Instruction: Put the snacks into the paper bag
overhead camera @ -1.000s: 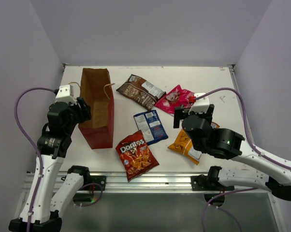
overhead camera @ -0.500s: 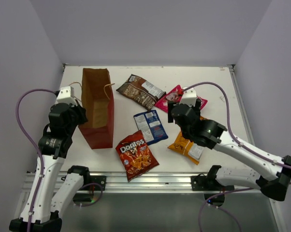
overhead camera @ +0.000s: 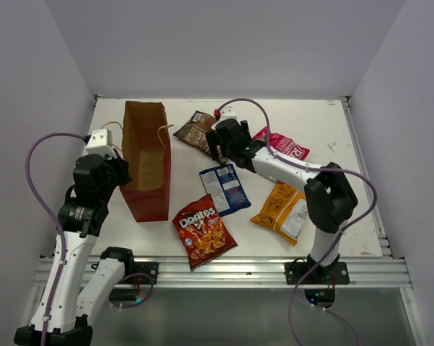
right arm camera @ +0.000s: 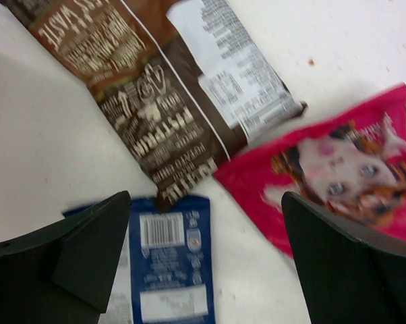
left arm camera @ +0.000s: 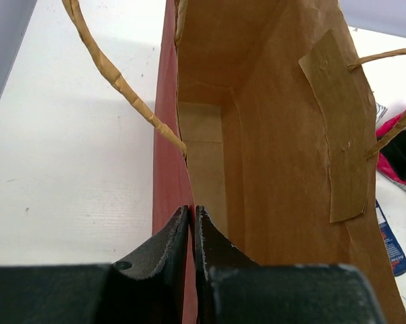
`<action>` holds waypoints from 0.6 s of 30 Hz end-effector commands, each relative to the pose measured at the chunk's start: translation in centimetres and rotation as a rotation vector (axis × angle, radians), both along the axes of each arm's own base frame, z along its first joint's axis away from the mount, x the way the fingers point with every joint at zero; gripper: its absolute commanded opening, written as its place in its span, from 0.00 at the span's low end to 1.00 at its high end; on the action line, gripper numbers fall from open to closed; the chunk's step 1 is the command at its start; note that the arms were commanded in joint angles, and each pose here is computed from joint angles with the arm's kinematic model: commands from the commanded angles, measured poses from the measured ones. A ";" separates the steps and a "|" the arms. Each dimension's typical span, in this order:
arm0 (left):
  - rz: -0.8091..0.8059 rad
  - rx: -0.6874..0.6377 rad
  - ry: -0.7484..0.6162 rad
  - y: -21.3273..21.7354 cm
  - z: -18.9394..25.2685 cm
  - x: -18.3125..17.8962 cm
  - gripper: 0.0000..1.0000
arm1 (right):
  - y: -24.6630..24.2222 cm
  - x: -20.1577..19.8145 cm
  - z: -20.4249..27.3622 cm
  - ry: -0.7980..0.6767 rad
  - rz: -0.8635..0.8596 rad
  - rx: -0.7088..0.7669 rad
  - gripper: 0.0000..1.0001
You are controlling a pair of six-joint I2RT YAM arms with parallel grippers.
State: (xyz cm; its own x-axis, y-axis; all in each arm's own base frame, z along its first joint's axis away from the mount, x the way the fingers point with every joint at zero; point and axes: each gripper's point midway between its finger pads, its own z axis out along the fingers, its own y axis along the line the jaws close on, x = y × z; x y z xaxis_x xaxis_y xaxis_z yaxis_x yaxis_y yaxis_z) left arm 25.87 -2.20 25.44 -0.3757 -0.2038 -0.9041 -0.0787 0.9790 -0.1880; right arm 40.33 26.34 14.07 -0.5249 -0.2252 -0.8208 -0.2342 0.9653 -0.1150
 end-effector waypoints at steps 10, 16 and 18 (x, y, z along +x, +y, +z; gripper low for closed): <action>-0.040 0.011 -0.061 -0.5 1.1 0.3 0.11 | 8.2 11.6 -1.2 -0.056 0.139 0.042 0.99; -0.038 0.018 -0.069 -0.4 1.4 0.1 0.11 | 8.8 13.7 -3.8 -0.008 0.116 -0.041 0.95; -0.039 0.019 -0.070 -0.3 1.4 0.0 0.11 | 8.1 13.7 -4.6 0.001 0.095 -0.077 0.94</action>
